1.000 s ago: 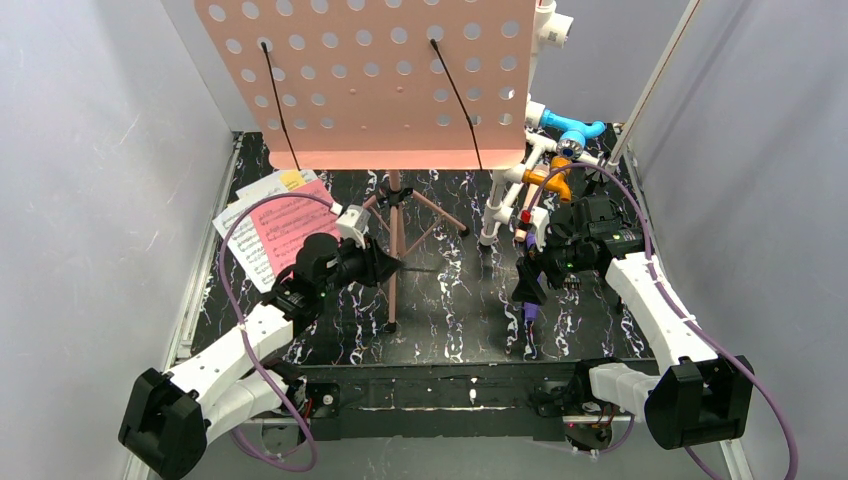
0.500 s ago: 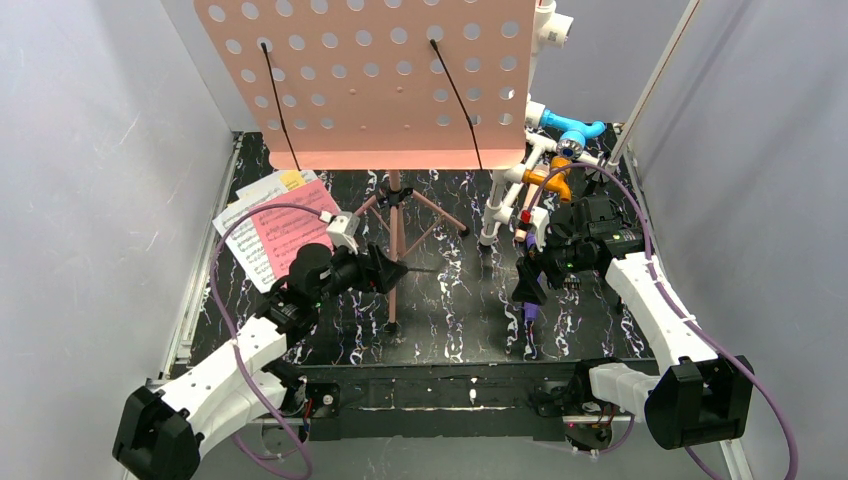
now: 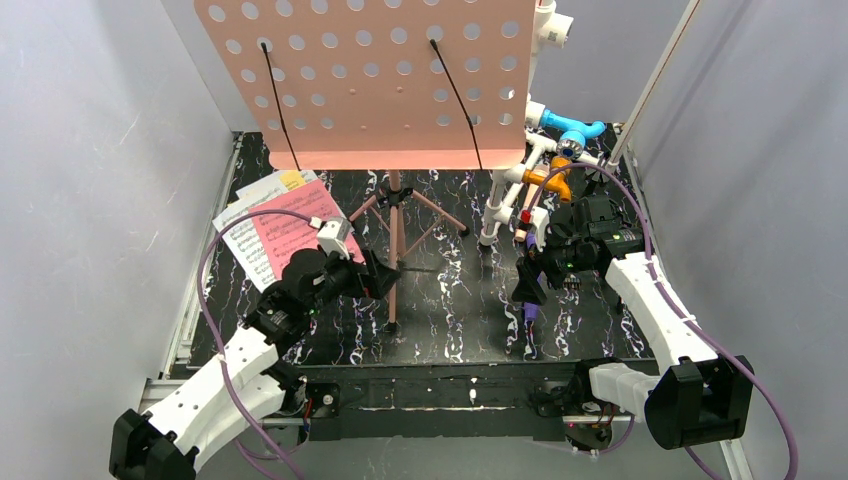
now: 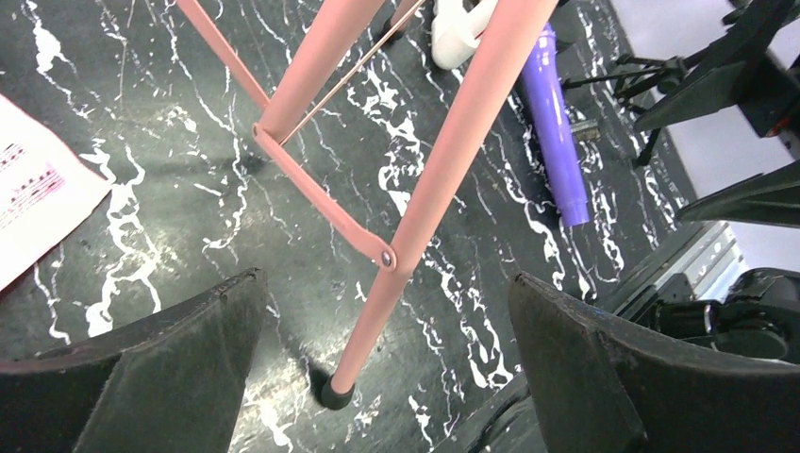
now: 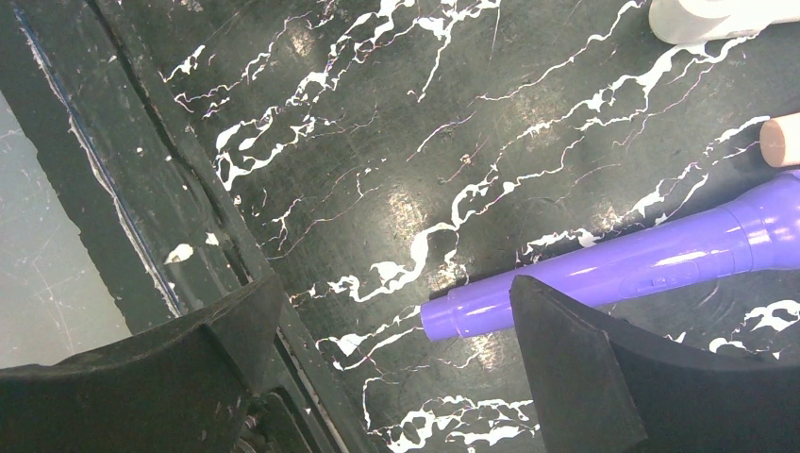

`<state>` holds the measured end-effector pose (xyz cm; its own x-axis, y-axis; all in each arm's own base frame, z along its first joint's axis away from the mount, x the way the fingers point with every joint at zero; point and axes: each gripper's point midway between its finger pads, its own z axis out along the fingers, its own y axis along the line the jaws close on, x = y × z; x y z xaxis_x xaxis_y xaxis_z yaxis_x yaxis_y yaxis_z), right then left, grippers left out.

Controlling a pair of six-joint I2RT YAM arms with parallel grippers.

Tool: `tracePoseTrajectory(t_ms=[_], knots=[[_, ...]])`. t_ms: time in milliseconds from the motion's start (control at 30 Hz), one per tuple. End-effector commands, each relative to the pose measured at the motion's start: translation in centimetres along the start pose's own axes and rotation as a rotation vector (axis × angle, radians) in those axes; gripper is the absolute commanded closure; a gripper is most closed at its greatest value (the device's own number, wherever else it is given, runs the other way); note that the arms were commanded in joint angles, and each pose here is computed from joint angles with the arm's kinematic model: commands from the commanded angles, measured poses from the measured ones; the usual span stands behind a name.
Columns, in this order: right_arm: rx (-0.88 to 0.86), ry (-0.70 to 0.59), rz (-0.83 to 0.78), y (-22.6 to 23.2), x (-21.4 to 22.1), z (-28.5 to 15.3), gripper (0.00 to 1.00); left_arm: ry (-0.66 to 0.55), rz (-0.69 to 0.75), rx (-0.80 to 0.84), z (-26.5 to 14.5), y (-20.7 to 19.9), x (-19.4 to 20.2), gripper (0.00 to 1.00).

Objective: Pack up the instrument practice props
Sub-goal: Adjust the music stand at the center of the board.

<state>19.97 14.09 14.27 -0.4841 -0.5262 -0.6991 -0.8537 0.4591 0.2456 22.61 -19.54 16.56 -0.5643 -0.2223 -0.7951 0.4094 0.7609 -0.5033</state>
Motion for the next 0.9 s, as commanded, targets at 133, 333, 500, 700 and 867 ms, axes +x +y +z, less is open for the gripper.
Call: tracePoseTrajectory(t_ms=[133, 333, 500, 700, 867], knots=[[-0.006, -0.037, -0.037, 0.3, -1.2, -0.4, 0.0, 0.008, 0.108, -0.044, -2.8, -0.2, -1.7, 0.02], [-0.005, -0.035, -0.036, 0.3, -1.2, -0.4, 0.0, 0.01, 0.163, -0.025, -4.1, -0.7, -2.2, 0.0], [-0.005, -0.036, -0.036, 0.2, -1.2, -0.4, 0.0, 0.0, 0.191, -0.014, -5.0, -1.1, -2.5, 0.0], [-0.005, -0.034, -0.033, 0.2, -1.2, -0.3, 0.0, -0.028, 0.214, 0.018, -5.7, -1.6, -2.9, 0.0], [-0.005, -0.034, -0.033, 0.2, -1.2, -0.4, 0.0, -0.07, 0.224, 0.042, -5.5, -1.6, -2.8, 0.0]])
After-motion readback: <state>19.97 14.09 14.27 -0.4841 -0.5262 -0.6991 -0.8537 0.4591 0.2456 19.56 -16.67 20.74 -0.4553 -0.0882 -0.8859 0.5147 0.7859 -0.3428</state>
